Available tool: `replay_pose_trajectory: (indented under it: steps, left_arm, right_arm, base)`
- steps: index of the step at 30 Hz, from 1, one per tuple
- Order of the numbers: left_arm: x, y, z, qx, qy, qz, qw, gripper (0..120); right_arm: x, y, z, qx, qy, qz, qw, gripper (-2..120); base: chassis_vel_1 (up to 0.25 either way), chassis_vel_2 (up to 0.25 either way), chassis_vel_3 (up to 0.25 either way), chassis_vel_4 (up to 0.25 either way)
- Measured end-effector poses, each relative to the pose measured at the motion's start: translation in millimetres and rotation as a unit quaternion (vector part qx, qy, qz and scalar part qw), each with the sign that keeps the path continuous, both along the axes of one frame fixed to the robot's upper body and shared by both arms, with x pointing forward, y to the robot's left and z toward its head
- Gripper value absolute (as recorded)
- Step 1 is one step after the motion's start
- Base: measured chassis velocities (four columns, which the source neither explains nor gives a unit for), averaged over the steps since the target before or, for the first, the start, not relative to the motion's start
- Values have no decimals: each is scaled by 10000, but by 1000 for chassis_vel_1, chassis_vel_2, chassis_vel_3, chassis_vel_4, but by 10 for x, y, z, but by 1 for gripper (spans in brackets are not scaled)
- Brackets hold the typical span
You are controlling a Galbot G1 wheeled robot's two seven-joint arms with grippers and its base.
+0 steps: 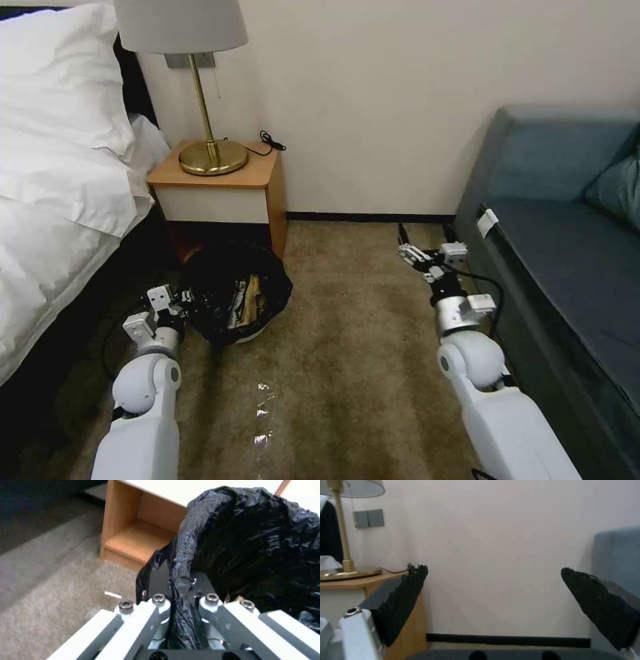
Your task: Pick up the trash bin, then pick up the garbage on the floor and place it into the trash bin.
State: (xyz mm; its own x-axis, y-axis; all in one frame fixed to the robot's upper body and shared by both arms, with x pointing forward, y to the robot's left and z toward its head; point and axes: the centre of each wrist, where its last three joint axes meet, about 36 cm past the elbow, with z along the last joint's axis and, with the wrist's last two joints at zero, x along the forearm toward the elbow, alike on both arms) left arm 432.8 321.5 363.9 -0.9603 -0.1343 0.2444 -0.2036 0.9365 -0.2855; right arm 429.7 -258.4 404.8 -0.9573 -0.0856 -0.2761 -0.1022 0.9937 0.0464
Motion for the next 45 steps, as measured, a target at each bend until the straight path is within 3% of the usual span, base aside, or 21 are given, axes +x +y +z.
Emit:
replay_pose_trajectory:
  steps: [16, 36, 45]
  left_arm:
    - [274, 17, -431, -550, 47, 170, 9983, 5]
    - [471, 6, -629, -595, 256, 289, 9975, 5]
    - [483, -2, -558, -558, 227, 256, 9979, 34]
  right_arm:
    - [-207, -129, -131, -85, 52, -89, 9999, 98]
    - [-385, -227, -306, -310, 78, -105, 9994, 93]
    - [-390, -242, -309, -329, 77, -62, 9994, 94]
  base:
    - [0, 0, 0, 0]
    - [0, 0, 0, 0]
    - [0, 0, 0, 0]
